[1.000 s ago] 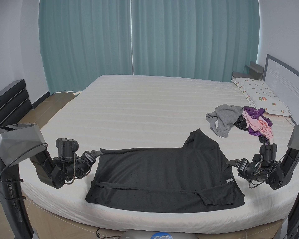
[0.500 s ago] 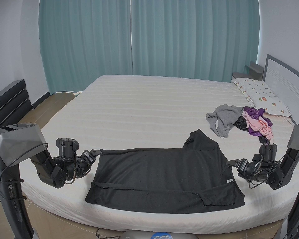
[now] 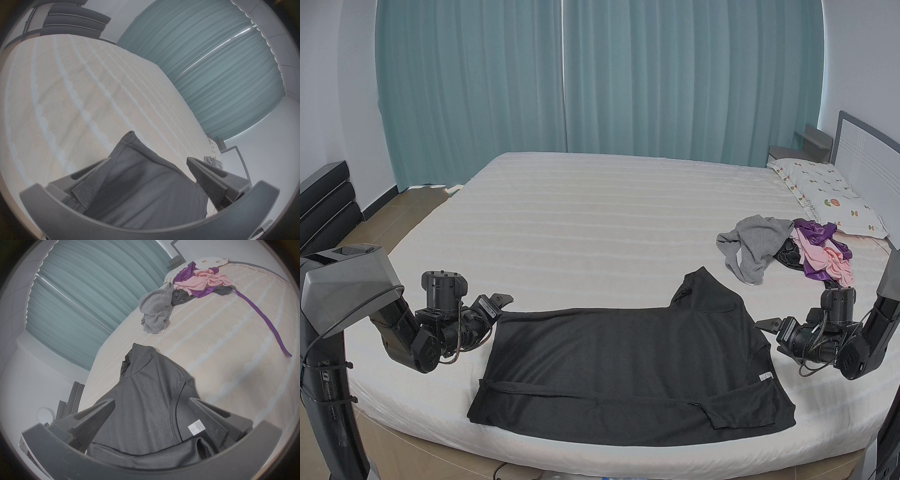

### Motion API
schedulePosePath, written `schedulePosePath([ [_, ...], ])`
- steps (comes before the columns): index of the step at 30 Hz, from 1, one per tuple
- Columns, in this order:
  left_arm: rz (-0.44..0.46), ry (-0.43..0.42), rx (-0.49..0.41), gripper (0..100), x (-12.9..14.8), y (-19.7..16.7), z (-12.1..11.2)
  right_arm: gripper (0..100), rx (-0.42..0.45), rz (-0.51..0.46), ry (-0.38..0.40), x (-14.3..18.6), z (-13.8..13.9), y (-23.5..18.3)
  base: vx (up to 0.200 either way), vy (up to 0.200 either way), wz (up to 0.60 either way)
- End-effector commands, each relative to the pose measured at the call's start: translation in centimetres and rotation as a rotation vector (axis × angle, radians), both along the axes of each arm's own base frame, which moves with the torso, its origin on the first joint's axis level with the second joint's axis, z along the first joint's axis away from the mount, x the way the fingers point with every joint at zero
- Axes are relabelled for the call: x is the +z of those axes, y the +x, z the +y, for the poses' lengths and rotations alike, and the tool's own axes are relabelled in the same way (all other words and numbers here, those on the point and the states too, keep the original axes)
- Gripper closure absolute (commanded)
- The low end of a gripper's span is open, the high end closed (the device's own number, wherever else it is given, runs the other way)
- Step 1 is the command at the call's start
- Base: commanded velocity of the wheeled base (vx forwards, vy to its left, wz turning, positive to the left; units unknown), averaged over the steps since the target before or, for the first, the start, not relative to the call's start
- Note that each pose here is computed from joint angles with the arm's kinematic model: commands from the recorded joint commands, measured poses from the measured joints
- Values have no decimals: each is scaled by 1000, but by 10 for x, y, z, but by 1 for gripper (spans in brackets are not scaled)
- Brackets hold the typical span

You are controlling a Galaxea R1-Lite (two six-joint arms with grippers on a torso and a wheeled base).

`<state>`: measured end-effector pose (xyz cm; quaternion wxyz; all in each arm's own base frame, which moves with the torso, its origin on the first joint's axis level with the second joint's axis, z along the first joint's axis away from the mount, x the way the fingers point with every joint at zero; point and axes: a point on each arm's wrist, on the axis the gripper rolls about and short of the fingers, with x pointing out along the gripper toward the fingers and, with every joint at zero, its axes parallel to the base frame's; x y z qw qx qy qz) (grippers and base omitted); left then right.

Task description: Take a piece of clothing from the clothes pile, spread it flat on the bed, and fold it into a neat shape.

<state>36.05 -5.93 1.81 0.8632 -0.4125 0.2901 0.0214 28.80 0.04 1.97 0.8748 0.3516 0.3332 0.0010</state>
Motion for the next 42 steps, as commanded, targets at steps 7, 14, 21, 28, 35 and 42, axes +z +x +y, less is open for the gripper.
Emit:
schedulePosePath([
  [7, 10, 79, -20, 0, -23, 52, 3, 0, 2, 0, 0, 0, 0, 1, 0, 0, 0],
  [14, -16, 148, -44, 0, -27, 76, 9, 0, 4, 5, 1, -1, 1, 1, 0, 0, 0],
  [21, -5, 153, -50, 0, -40, 81, 8, 0, 11, 14, 0, -4, 3, 1, 0, 0, 0],
  [28, 3, 152, -53, 0, -43, 80, 5, 0, 13, 20, -1, -6, 3, 1, 0, 0, 0],
  [35, 14, 161, -55, 100, -51, 81, 1, 0, 13, 25, -1, -8, 3, 1, 0, 0, 0],
  [42, 2, 184, 6, 100, -51, 87, 7, 0, 17, 34, -6, -12, 4, 3, 0, 0, 0],
])
